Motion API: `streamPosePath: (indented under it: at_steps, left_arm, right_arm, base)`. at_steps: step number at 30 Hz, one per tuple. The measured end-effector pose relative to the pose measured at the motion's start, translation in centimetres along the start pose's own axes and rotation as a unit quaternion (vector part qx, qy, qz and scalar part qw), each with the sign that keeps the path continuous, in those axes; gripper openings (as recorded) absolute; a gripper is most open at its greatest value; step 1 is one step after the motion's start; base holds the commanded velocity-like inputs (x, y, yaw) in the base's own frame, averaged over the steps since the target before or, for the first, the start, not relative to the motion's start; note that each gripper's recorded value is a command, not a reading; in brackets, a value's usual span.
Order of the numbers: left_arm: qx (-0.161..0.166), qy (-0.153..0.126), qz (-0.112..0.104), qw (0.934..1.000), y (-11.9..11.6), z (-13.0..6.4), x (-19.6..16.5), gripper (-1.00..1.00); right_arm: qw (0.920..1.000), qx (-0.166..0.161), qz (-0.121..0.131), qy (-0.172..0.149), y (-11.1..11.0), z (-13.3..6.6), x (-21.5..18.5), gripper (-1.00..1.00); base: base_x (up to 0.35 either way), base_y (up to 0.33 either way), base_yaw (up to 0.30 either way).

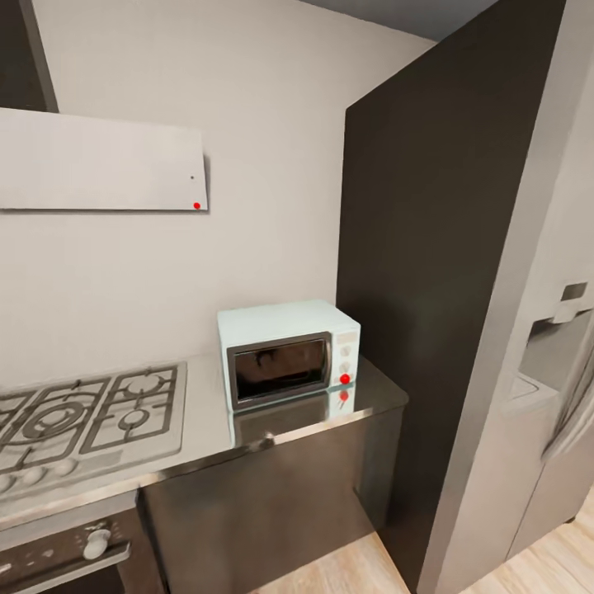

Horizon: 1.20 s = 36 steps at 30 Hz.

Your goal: In the kitchen, take the popcorn bag from the countertop, put it into the microwave, and heat it until the popcorn is cooked so the cooked popcorn ends up inside the bag.

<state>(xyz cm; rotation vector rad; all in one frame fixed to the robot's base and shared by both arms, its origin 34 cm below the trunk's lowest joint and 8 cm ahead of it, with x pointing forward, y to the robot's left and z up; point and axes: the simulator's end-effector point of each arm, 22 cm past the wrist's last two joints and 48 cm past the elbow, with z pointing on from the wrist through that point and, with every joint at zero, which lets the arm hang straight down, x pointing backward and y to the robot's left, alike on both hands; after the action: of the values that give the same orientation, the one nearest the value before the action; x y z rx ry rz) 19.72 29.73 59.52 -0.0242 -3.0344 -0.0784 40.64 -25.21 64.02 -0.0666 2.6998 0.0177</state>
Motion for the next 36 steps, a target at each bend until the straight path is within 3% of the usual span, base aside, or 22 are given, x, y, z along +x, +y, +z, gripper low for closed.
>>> streamPosePath:
  at_steps: [6, 18, 24, 26, 27, 30, 32, 36]
  left_arm:
    - [0.0, 0.0, 0.0, 1.0, 0.0, 0.0, 0.0, 1.0]
    - [0.0, 0.0, 0.0, 1.0, 0.0, 0.0, 0.0, 1.0]
    - [0.0, 0.0, 0.0, 1.0, 0.0, 0.0, 0.0, 1.0]
    - [-0.001, 0.0, 0.0, 1.0, 0.0, 0.0, -0.1, 1.0]
    - [-0.001, 0.0, 0.0, 1.0, 0.0, 0.0, 0.0, 1.0]
    - [-0.001, 0.0, 0.0, 1.0, 0.0, 0.0, 0.0, 1.0]
    - [-0.001, 0.0, 0.001, 1.0, 0.0, 0.0, -0.1, 1.0]
    - [0.0, -0.001, 0.001, 1.0, -0.1, 0.0, -0.1, 1.0]
  right_arm:
    - [1.0, 0.0, 0.0, 0.0, 0.0, 0.0, 0.0, 1.0]
    - [1.0, 0.0, 0.001, 0.0, 0.0, 0.0, 0.0, 1.0]
    - [1.0, 0.0, 0.0, -0.002, 0.0, 0.0, -0.1, 1.0]
    - [0.9997, 0.001, 0.001, -0.023, -0.1, 0.0, -1.1, 1.0]
    - [0.9949, 0.015, 0.001, -0.1, -1.5, -0.3, -6.8, 1.0]
    - [0.9855, 0.031, -0.002, -0.167, -3.0, -1.2, -12.5, 1.0]
    - [0.9724, 0.043, -0.005, -0.229, -4.1, -2.7, -17.1, 1.0]
    - [0.9481, 0.059, -0.011, -0.312, -5.5, -5.4, -23.0, 1.0]
  base:
    - [0.288, -0.145, 0.011]
    - [0.018, -0.01, 0.247]
    - [0.082, -0.095, 0.035]
    - [0.008, -0.01, 0.001]
    - [0.001, -0.001, 0.0]
    - [0.0, 0.0, 0.0]
    - [0.0, 0.0, 0.0]
    - [0.0, 0.0, 0.0]
